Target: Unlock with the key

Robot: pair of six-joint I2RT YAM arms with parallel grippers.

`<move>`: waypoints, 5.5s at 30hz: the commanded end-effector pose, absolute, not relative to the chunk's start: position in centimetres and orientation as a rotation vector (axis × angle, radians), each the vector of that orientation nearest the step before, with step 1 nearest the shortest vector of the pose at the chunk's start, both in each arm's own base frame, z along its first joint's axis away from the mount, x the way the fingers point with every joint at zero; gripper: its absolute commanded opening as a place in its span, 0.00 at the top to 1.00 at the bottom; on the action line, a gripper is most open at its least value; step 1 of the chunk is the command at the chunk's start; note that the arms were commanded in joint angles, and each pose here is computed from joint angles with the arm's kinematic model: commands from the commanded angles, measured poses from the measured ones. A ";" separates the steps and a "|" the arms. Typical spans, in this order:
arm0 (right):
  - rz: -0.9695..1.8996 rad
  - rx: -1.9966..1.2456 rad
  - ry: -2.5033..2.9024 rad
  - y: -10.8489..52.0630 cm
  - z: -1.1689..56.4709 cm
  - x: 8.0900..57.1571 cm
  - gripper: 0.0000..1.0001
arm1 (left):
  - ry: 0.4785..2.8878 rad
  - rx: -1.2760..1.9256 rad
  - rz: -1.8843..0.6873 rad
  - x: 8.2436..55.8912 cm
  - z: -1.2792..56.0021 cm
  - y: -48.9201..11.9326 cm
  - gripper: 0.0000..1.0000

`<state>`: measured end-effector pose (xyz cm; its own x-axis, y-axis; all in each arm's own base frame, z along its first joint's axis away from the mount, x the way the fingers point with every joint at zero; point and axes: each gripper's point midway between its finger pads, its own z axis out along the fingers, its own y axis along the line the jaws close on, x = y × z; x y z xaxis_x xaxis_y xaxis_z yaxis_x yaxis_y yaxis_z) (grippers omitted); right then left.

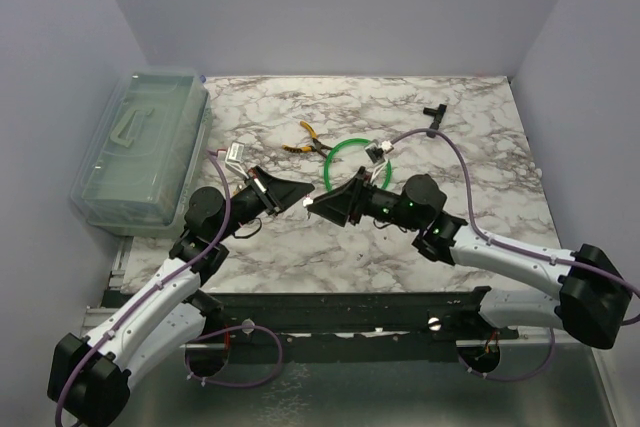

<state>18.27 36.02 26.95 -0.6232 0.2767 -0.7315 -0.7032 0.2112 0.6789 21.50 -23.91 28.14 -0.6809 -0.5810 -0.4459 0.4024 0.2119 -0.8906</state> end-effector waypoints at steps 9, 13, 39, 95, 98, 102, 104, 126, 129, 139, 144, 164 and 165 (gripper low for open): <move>1.619 -0.456 1.596 37.5 29.2 18.1 0.58 | 1.616 -0.156 -1.582 21.5 30.7 -23.5 1.00; 1.625 -0.456 1.597 37.5 29.1 18.1 0.61 | 1.606 -0.173 -1.573 21.7 30.8 -23.3 1.00; 1.642 -0.443 1.583 38.1 29.3 18.5 0.73 | 1.592 -0.201 -1.561 21.9 30.6 -22.9 1.00; 1.212 -0.050 2.424 22.9 10.6 17.9 1.00 | 2.576 -0.133 -0.672 28.4 12.4 -29.1 0.40; 1.164 -0.049 2.439 22.3 10.1 17.8 1.00 | 2.629 -0.154 -0.525 29.4 10.9 -29.6 0.42; 1.122 -0.044 2.453 21.6 9.6 17.5 1.00 | 2.678 -0.192 -0.306 30.5 9.3 -29.2 0.43; 1.115 -0.044 2.453 21.4 9.4 17.3 1.00 | 2.700 -0.200 -0.226 30.8 8.7 -29.3 0.43; 1.137 -0.063 2.429 20.6 8.8 15.6 1.00 | 2.810 -0.292 -0.041 31.1 3.4 -31.5 0.49; 1.143 -0.068 2.424 20.6 8.9 15.4 1.00 | 2.820 -0.286 -0.032 31.1 2.9 -31.7 0.55; 1.150 -0.074 2.411 20.6 9.1 15.4 1.00 | 2.855 -0.283 0.025 30.5 0.9 -31.3 0.74; 1.155 -0.077 2.406 20.6 9.1 15.3 1.00 | 2.866 -0.265 0.012 30.5 0.6 -31.6 1.00; 1.482 -0.147 2.363 25.1 9.7 16.6 1.00 | 2.759 -0.431 -0.414 29.7 4.9 -32.9 1.00; 1.506 -0.147 2.369 25.4 9.7 16.6 1.00 | 2.754 -0.433 -0.434 29.7 5.1 -33.0 1.00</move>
<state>16.21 23.68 7.81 -0.9385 0.1101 -0.3272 -0.2161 0.5519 0.8054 29.66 -30.99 2.88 -0.9109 -0.3019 -0.2812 -0.2531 0.9472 -0.1969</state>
